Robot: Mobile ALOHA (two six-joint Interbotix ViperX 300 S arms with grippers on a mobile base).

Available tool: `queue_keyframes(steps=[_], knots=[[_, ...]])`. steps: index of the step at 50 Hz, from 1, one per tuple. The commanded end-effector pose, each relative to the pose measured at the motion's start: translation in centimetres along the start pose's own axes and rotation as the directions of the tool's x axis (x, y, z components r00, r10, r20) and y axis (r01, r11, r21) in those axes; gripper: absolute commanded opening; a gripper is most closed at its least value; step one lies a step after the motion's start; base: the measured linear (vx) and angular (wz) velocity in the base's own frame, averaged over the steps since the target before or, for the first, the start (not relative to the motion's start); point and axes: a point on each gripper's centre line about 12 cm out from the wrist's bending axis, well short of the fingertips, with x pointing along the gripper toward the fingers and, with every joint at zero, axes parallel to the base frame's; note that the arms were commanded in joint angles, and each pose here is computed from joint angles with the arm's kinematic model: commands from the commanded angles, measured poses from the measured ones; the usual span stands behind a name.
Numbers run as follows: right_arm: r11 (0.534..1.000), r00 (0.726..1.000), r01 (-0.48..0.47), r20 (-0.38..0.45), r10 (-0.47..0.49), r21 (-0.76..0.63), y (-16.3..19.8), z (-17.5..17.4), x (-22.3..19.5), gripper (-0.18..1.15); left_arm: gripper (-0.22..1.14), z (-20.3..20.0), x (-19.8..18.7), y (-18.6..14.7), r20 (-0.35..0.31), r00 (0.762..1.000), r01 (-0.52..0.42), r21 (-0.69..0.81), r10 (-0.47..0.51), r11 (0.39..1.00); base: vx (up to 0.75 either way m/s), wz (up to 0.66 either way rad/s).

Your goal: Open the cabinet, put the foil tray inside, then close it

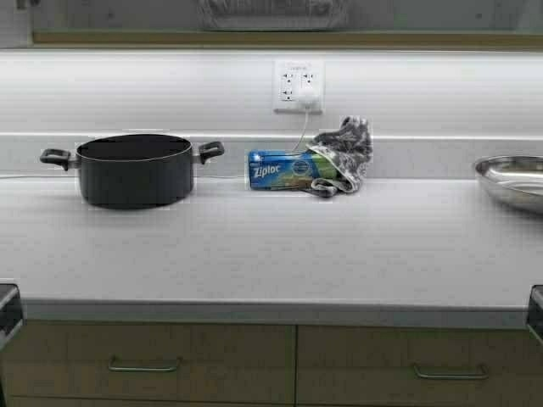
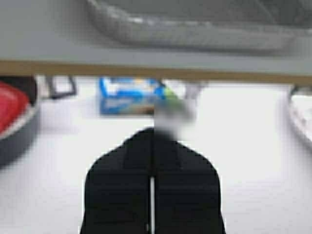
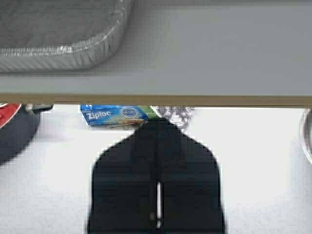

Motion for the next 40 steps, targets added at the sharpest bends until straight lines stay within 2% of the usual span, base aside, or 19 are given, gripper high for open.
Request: queue_keyframes(steps=[1,7,17,28,33,40], knots=[[0.999,0.999,-0.034,0.041,0.035,-0.014,1.1,1.0,-2.1,0.07,0.05,0.9,-1.8,-0.2,0.035,0.999,0.006,-0.005,-0.006,1.0,-0.18,0.0],[0.999,0.998,-0.05,0.034,0.05,-0.021,1.6,0.5,-2.8,0.07,0.05,0.8,-2.8,-0.2,0.036,0.999,0.004,-0.004,-0.004,1.0,-0.19,-0.04],[0.997,0.997,-0.078,0.014,0.079,-0.027,2.5,-0.6,-3.7,0.07,0.05,0.1,-4.3,0.4,-0.007,0.999,-0.046,-0.004,0.046,0.999,-0.22,-0.12],[0.995,0.994,-0.09,0.054,0.092,-0.032,2.7,0.1,-5.9,0.07,0.05,-0.9,-5.2,1.2,-0.063,0.992,-0.104,0.075,0.109,0.992,-0.24,-0.1],[0.996,0.994,-0.067,0.078,0.071,-0.051,2.3,0.7,-7.1,0.07,0.05,-0.6,-5.9,1.6,-0.054,0.991,-0.116,0.14,0.124,0.983,-0.23,-0.03],[0.992,0.994,0.018,0.11,-0.005,-0.124,1.3,1.9,-8.8,0.07,0.05,0.6,-7.8,2.8,-0.012,0.986,-0.16,0.197,0.165,0.967,-0.22,0.0]])
